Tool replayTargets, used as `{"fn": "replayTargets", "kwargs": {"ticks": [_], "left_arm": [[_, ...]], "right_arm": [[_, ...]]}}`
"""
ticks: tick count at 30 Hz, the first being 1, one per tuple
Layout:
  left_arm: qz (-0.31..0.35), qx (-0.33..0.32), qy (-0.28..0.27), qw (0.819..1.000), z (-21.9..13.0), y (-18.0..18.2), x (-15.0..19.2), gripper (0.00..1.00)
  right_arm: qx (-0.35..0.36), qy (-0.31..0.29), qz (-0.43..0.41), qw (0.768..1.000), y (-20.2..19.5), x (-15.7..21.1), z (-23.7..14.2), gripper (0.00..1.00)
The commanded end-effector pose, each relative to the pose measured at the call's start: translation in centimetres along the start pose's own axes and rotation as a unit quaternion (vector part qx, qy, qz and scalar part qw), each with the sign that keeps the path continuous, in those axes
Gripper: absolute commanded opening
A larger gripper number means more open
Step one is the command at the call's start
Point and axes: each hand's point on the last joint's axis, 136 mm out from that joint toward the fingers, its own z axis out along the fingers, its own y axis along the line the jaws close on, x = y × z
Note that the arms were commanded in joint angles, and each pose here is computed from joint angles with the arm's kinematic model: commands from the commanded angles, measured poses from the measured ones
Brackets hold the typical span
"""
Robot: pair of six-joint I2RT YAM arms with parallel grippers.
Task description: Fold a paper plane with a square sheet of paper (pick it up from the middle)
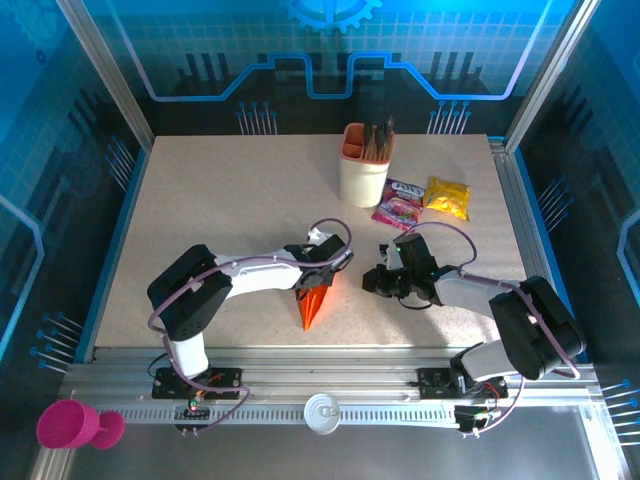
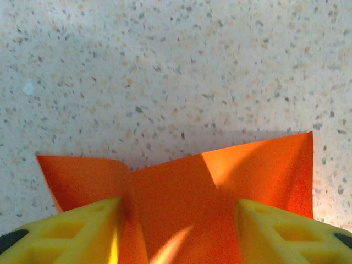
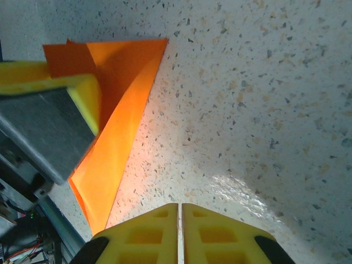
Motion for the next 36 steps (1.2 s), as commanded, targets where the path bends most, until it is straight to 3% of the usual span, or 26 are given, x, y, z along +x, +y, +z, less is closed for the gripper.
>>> {"fn": "replayTargets", "kwargs": {"ticks": [1, 8, 17, 24, 36], "left_arm": [[-0.003, 0.002, -0.020, 1.000, -0.7, 0.2, -2.3, 0.55], [-0.032, 0.042, -0.029, 0.998, -3.2, 0.3, -3.8, 0.60], [-0.085, 0.099, 0.016, 0.991, -4.6, -0.6, 0.4, 0.60], [-0.090, 0.085, 0.032, 0.992, -3.7, -0.6, 3.3, 0.51], [-0.087, 0.059, 0.039, 0.994, -2.2, 0.1, 4.7, 0.48]], "right_arm": [[0.003, -0.003, -0.016, 1.000, 0.6, -0.2, -0.3, 0.11], [0.006, -0.005, -0.016, 1.000, 0.5, 0.0, -0.5, 0.11], [0.012, -0.007, -0.012, 1.000, 0.1, 0.2, -0.6, 0.11], [0.018, -0.005, -0.010, 1.000, -0.3, 0.5, -0.5, 0.11], [0.020, -0.008, -0.010, 1.000, -0.4, 0.4, -0.6, 0.11]]}}
